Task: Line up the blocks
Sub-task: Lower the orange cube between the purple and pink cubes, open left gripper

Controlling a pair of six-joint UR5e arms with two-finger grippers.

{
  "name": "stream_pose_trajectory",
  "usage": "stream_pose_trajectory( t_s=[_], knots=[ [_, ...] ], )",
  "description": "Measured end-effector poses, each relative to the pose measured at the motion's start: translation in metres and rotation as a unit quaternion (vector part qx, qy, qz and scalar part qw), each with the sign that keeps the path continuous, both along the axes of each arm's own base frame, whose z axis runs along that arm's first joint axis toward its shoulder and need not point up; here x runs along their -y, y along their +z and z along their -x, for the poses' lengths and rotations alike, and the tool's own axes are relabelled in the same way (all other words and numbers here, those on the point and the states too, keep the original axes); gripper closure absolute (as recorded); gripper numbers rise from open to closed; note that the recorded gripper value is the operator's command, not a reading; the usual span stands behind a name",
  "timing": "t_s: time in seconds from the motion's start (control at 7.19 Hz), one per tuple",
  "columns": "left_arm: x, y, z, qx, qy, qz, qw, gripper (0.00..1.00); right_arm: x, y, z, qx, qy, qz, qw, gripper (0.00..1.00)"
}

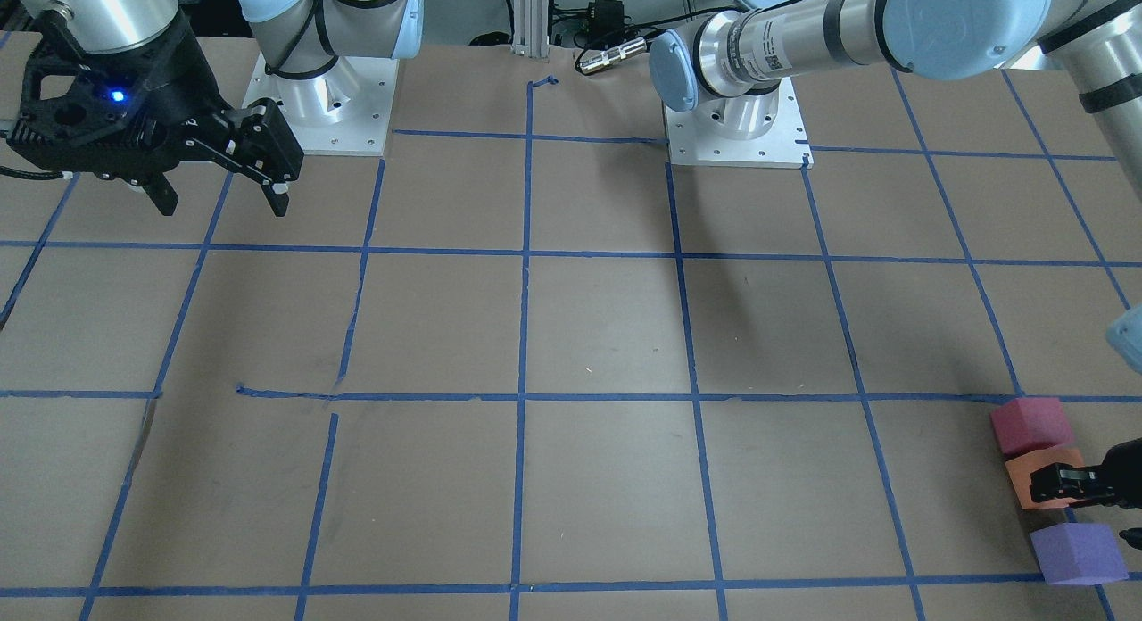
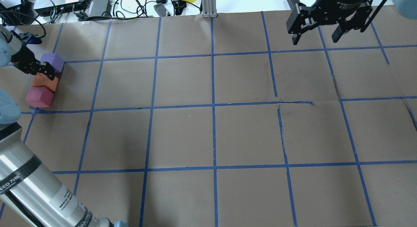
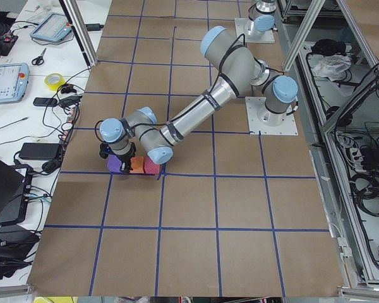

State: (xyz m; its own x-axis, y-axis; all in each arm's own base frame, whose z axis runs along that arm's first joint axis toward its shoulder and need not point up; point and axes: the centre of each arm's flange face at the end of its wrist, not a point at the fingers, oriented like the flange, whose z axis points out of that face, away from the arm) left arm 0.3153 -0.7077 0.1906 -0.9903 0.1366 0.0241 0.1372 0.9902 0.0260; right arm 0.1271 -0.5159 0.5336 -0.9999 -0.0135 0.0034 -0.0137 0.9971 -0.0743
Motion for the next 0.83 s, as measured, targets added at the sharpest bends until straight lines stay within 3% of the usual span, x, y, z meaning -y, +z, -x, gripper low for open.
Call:
stream_pose_trajectory(
  t_s=[0.42,0.83],
  knots=[
    [-0.001,0.021,0.011,0.0,0.007,0.014,0.9999,0.0,0.0,0.0,0.0,0.0,0.0,0.0,1.0,0.0],
    [-0.013,0.094,0.06,-0.001,-0.008,0.021,0.9997,0.0,0.0,0.0,-0.001,0.0,0.001,0.0,1.0,0.0]
  ],
)
